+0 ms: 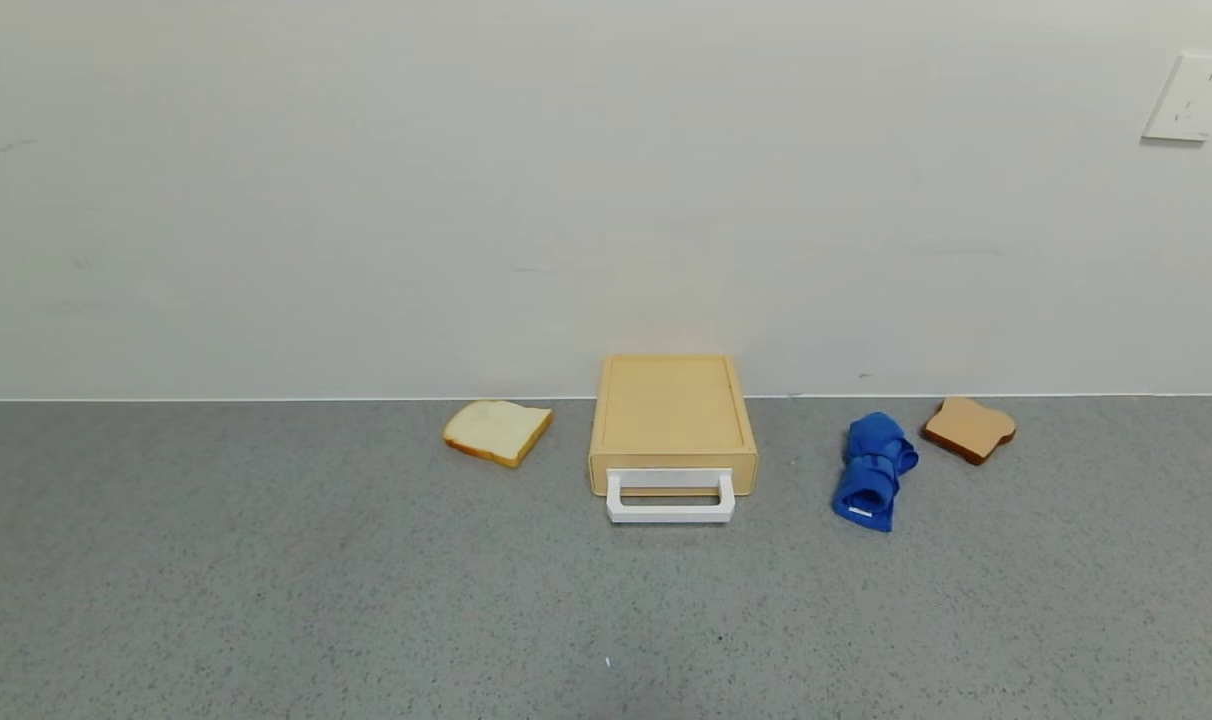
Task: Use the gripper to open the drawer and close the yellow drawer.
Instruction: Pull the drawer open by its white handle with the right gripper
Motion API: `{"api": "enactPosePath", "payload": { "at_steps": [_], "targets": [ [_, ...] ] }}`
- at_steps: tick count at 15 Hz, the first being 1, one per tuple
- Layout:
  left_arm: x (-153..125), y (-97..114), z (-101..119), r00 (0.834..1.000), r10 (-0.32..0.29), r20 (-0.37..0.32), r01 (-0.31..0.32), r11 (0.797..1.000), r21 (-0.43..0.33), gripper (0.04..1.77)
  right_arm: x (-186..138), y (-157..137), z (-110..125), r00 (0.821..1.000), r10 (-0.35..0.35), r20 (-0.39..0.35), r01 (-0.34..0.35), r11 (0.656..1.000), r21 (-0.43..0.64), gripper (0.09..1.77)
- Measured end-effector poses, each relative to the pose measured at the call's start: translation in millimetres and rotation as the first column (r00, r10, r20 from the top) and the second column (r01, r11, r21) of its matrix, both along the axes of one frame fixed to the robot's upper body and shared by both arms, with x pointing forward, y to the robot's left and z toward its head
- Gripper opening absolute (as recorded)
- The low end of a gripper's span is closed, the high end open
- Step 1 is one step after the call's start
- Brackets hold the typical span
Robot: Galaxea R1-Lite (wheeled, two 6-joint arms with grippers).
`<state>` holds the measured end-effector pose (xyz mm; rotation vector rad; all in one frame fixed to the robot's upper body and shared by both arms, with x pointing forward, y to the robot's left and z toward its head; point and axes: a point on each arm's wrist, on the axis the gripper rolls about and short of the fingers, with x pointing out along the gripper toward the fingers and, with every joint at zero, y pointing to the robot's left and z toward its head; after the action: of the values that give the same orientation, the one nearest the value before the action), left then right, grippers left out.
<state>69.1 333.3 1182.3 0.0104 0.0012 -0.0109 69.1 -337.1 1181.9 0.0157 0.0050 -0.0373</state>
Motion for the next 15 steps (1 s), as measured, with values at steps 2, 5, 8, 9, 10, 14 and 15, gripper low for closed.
{"api": "enactPosePath", "payload": {
  "at_steps": [2, 5, 8, 9, 10, 14, 15],
  "targets": [
    [0.0, 0.0, 0.0, 1.000, 0.000, 0.000, 0.000, 1.000, 0.000, 1.72, -2.2, 0.0, 6.2, 1.000, 0.004, 0.010, -0.004, 1.000, 0.000, 1.70],
    [0.0, 0.0, 0.0, 1.000, 0.000, 0.000, 0.000, 1.000, 0.000, 1.72, -10.1, 0.0, 39.7, 0.999, 0.009, 0.043, -0.009, 1.000, 0.000, 1.70],
    [0.0, 0.0, 0.0, 1.000, 0.000, 0.000, 0.000, 1.000, 0.000, 1.72, -8.8, 0.2, 85.4, 0.997, 0.044, 0.057, -0.044, 0.999, -0.001, 1.70],
    [0.0, 0.0, 0.0, 1.000, 0.000, 0.000, 0.000, 1.000, 0.000, 1.72, -5.3, 0.4, 99.6, 0.997, 0.058, 0.051, -0.058, 0.998, -0.001, 1.70],
    [0.0, 0.0, 0.0, 1.000, 0.000, 0.000, 0.000, 1.000, 0.000, 1.72, -0.3, 0.7, 113.7, 0.996, 0.076, 0.043, -0.076, 0.997, -0.002, 1.70],
    [0.0, 0.0, 0.0, 1.000, 0.000, 0.000, 0.000, 1.000, 0.000, 1.72, 37.9, 3.0, 156.7, 0.987, 0.149, -0.052, -0.149, 0.989, 0.008, 1.70],
    [0.0, 0.0, 0.0, 1.000, 0.000, 0.000, 0.000, 1.000, 0.000, 1.72, 50.5, 3.7, 164.9, 0.983, 0.168, -0.081, -0.167, 0.986, 0.013, 1.70]
  ]
}}
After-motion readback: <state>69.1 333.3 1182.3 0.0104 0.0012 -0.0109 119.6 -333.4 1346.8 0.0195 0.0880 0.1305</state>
